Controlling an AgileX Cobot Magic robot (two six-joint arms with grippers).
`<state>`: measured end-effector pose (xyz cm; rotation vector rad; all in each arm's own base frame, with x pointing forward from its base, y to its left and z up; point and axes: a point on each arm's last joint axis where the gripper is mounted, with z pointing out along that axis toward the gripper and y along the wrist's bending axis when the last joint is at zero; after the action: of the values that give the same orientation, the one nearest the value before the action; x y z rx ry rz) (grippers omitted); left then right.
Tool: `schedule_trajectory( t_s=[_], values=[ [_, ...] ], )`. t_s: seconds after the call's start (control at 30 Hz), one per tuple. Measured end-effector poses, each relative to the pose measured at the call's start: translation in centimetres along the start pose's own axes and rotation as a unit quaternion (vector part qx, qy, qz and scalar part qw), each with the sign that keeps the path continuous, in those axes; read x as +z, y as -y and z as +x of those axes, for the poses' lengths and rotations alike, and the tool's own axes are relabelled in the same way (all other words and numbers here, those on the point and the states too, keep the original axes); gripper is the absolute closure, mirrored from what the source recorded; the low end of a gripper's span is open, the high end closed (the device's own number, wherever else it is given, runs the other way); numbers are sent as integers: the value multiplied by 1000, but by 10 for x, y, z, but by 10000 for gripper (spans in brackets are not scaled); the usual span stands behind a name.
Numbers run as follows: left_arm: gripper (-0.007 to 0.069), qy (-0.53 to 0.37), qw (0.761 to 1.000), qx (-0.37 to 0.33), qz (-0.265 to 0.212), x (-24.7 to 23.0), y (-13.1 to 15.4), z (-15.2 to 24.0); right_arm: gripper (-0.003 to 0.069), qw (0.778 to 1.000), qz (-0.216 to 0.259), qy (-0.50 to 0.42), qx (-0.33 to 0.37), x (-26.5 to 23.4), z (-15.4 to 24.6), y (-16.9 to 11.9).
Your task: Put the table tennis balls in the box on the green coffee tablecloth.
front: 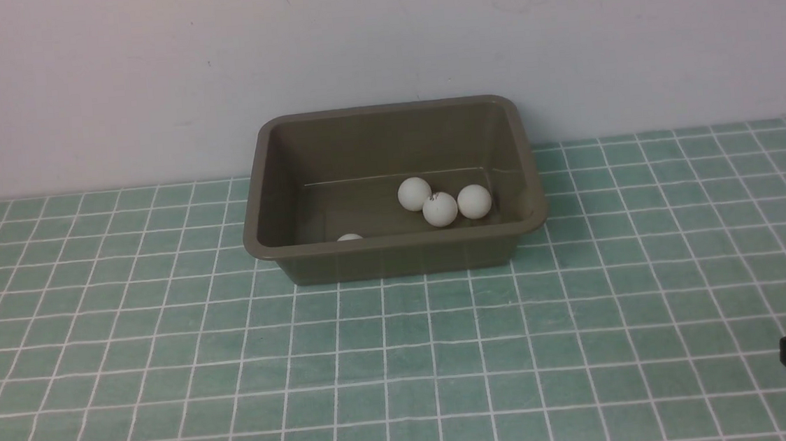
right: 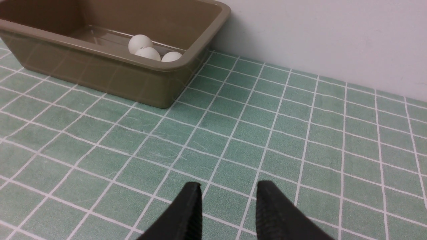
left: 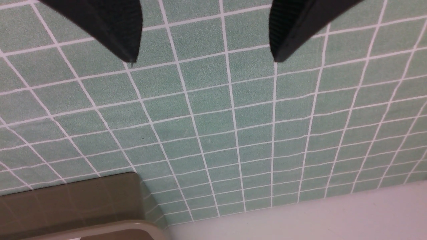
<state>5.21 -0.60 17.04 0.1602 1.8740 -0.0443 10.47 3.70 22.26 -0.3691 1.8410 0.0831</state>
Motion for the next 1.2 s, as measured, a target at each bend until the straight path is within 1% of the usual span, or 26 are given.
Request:
schedule_trajectory(
  t_s=[0.57, 0.6, 0.67, 0.73, 0.8, 0.87, 0.9, 0.93, 0.97, 1.0, 1.03, 1.07, 1.13, 1.2],
  values=[
    [165, 0, 1000, 0, 0, 0, 0, 0, 438, 1000, 0, 1, -1, 0, 0, 0],
    [165, 0, 1000, 0, 0, 0, 0, 0, 438, 1000, -1, -1, 4, 0, 0, 0],
    [165, 0, 1000, 0, 0, 0, 0, 0, 438, 999, -9, -4, 37, 0, -2, -2],
    [165, 0, 1000, 0, 0, 0, 0, 0, 438, 996, -23, -9, 88, -1, -9, -4],
    [165, 0, 1000, 0, 0, 0, 0, 0, 438, 995, -34, -10, 96, -3, -18, -5],
    [165, 0, 1000, 0, 0, 0, 0, 0, 438, 996, -44, -14, 74, -5, -25, -6],
    [165, 0, 1000, 0, 0, 0, 0, 0, 438, 998, -49, -17, 44, -6, -28, -6],
    [165, 0, 1000, 0, 0, 0, 0, 0, 438, 998, -50, -20, 41, -6, -31, -6],
    [165, 0, 1000, 0, 0, 0, 0, 0, 438, 998, -54, -32, 3, -8, -33, -6],
    [165, 0, 1000, 0, 0, 0, 0, 0, 438, 997, -62, -44, -10, -9, -35, -8],
    [165, 0, 1000, 0, 0, 0, 0, 0, 438, 995, -71, -60, -47, -11, -35, -8],
    [165, 0, 1000, 0, 0, 0, 0, 0, 438, 992, -86, -70, -66, -12, -35, -10],
    [165, 0, 1000, 0, 0, 0, 0, 0, 438, 987, -115, -77, -87, -14, -35, -14],
    [165, 0, 1000, 0, 0, 0, 0, 0, 438, 983, -140, -78, -86, -15, -35, -19]
  ],
)
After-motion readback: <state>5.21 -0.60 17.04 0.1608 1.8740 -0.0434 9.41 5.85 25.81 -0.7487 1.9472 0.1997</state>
